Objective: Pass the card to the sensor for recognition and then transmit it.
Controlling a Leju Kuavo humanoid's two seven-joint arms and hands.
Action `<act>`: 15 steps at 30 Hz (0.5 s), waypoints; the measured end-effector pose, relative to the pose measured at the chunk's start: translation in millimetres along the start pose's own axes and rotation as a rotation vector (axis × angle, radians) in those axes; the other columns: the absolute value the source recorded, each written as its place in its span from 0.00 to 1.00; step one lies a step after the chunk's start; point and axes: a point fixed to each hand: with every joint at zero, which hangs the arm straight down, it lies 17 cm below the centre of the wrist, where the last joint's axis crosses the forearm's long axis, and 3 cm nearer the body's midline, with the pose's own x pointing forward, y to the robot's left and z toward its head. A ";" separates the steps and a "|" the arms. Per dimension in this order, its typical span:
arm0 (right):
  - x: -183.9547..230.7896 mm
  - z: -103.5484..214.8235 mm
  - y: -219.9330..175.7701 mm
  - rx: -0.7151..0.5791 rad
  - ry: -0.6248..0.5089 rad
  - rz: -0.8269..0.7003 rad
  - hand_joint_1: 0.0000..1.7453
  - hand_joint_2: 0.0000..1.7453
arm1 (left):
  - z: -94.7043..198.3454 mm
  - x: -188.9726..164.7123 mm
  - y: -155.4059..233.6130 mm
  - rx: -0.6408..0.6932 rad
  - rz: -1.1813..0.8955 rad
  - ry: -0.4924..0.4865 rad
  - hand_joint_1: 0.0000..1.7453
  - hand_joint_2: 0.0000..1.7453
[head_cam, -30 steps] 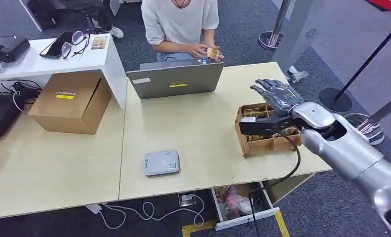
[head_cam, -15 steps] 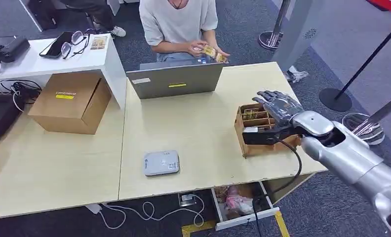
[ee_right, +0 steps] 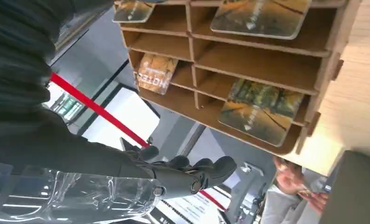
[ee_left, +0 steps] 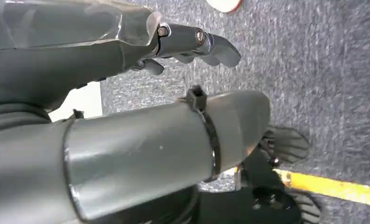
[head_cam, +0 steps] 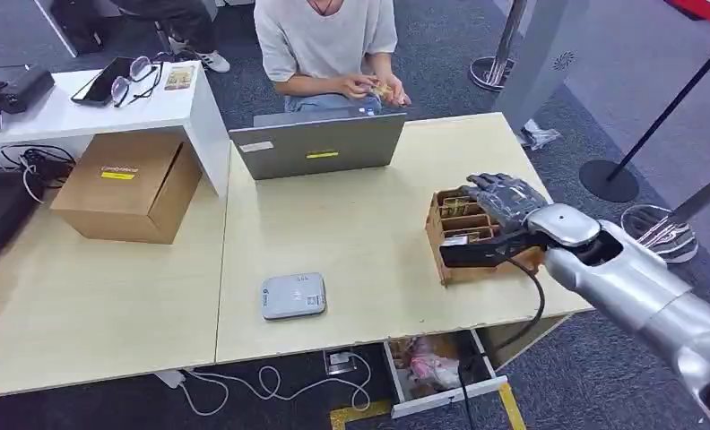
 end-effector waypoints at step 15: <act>17.6 -11.5 15.4 0.053 -0.021 0.003 0.00 1.00 | -4.9 5.7 18.4 0.013 -0.012 -0.004 0.00 0.00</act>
